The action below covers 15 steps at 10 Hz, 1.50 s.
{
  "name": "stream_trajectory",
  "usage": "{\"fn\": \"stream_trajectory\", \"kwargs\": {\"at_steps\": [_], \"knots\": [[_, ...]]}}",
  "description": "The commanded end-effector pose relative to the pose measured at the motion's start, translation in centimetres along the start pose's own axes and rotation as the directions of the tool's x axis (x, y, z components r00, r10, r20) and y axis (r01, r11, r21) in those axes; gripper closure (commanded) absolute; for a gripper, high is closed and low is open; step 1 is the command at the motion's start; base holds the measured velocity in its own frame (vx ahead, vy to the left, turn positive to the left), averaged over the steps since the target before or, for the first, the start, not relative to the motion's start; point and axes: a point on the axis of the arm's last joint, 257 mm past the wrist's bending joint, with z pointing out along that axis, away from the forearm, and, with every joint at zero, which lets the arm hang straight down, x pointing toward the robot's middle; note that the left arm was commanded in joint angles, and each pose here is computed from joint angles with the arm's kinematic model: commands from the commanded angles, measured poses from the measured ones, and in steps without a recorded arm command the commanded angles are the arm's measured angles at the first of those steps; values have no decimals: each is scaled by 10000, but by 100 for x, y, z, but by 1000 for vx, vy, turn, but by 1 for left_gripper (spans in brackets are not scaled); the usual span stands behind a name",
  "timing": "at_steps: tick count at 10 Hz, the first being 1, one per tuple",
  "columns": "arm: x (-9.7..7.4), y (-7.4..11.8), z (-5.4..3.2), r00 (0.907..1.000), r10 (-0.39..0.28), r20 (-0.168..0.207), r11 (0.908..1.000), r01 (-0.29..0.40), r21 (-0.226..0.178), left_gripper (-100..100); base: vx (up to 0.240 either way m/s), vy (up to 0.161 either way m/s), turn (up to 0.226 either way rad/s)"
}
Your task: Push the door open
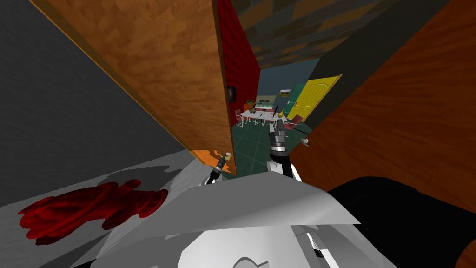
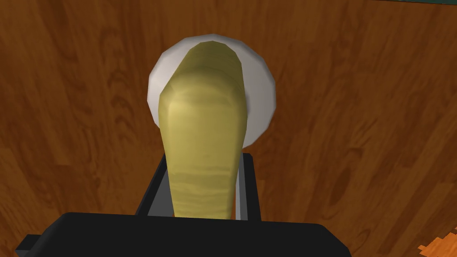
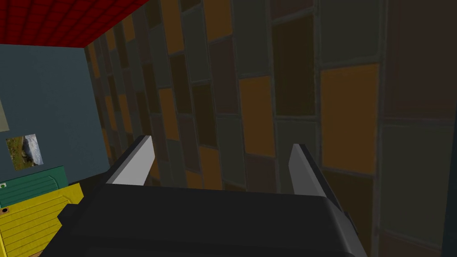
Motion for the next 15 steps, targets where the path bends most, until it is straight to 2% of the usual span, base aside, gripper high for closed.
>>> {"fn": "stream_trajectory", "kwargs": {"at_steps": [1,9,12,15], "knots": [[-141,-76,38,9997,81,233,9999,-84,134,100,153,-139,107],[-416,-73,-10,9952,94,976,9999,-104,92,100,125,-136,119],[-416,-73,-10,9952,94,976,9999,-104,92,100,52,-54,8],[-537,-66,-42,9914,97,1308,9999,-106,62,100,101,-141,144]]}}
